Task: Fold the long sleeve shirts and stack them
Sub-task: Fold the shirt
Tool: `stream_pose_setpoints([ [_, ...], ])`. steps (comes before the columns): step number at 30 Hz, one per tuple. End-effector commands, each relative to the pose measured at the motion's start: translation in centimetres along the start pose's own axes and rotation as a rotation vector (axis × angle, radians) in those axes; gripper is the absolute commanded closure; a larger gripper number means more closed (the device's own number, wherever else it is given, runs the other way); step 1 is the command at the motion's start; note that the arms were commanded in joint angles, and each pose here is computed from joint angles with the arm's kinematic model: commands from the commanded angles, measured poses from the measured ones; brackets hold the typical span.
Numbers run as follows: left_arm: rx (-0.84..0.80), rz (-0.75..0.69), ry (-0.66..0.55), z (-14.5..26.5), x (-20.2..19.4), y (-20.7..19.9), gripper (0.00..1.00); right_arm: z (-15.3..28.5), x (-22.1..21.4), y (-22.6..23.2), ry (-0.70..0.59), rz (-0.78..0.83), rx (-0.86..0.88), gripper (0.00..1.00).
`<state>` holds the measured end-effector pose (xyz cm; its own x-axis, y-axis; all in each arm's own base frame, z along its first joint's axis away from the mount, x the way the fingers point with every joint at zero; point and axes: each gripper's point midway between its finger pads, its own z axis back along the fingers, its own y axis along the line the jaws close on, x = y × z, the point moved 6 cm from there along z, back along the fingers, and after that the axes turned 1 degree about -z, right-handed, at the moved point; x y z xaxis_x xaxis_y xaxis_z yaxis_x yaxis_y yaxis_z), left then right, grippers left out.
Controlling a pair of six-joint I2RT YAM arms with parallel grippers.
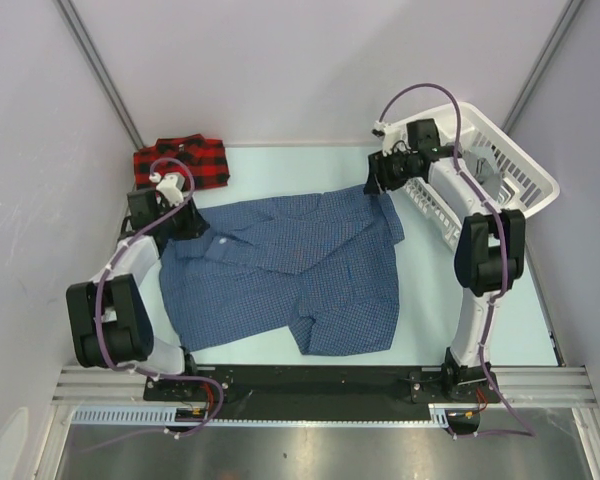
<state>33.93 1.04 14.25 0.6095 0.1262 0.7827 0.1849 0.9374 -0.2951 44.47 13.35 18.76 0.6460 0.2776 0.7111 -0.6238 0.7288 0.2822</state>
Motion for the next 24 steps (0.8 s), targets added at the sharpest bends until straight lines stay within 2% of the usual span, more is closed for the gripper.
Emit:
stream_pose_setpoints([
  [1, 0.13, -0.148, 0.073, 0.8, 2.9, 3.8, 0.5, -2.3, 2.7, -1.8, -0.026, 0.128, -0.129, 0.49],
  [2, 0.142, -0.225, 0.125, 0.9, 2.8, 4.5, 0.47, -2.5, 3.8, -1.9, -0.043, 0.181, -0.144, 0.49],
  [3, 0.156, -0.279, 0.121, 1.0, 4.2, 5.0, 0.44, -2.9, 4.0, -2.2, -0.039, 0.206, -0.175, 0.49],
  [4, 0.149, -0.304, 0.183, 0.6, 3.5, 5.7, 0.41, -4.2, 3.6, -2.8, -0.019, 0.217, -0.181, 0.49],
  [6, 0.152, -0.414, 0.203, 0.0, 5.0, 6.8, 0.39, -5.1, 4.7, -3.1, -0.026, 0.284, -0.203, 0.48],
  [7, 0.113, -0.412, 0.285, -0.9, 3.7, 7.4, 0.38, -6.0, 4.4, -3.5, -0.012, 0.298, -0.203, 0.48],
  [9, 0.109, -0.48, 0.285, -1.6, 5.4, 8.1, 0.36, -6.7, 5.1, -3.8, -0.022, 0.349, -0.203, 0.47],
  [14, 0.122, -0.495, 0.396, -4.5, 4.7, 10.8, 0.34, -9.5, 4.3, -4.6, 0.01, 0.406, -0.191, 0.43],
  [19, 0.189, -0.491, 0.427, -5.7, 5.2, 12.5, 0.33, -11.4, 2.1, -5.4, 0.085, 0.445, -0.192, 0.42],
  [23, 0.208, -0.473, 0.488, -6.0, 4.0, 13.6, 0.39, -12.5, -0.2, -6.5, 0.165, 0.475, -0.201, 0.46],
  [24, 0.206, -0.466, 0.498, -6.1, 3.7, 13.8, 0.42, -12.5, -0.6, -6.9, 0.186, 0.48, -0.217, 0.5],
])
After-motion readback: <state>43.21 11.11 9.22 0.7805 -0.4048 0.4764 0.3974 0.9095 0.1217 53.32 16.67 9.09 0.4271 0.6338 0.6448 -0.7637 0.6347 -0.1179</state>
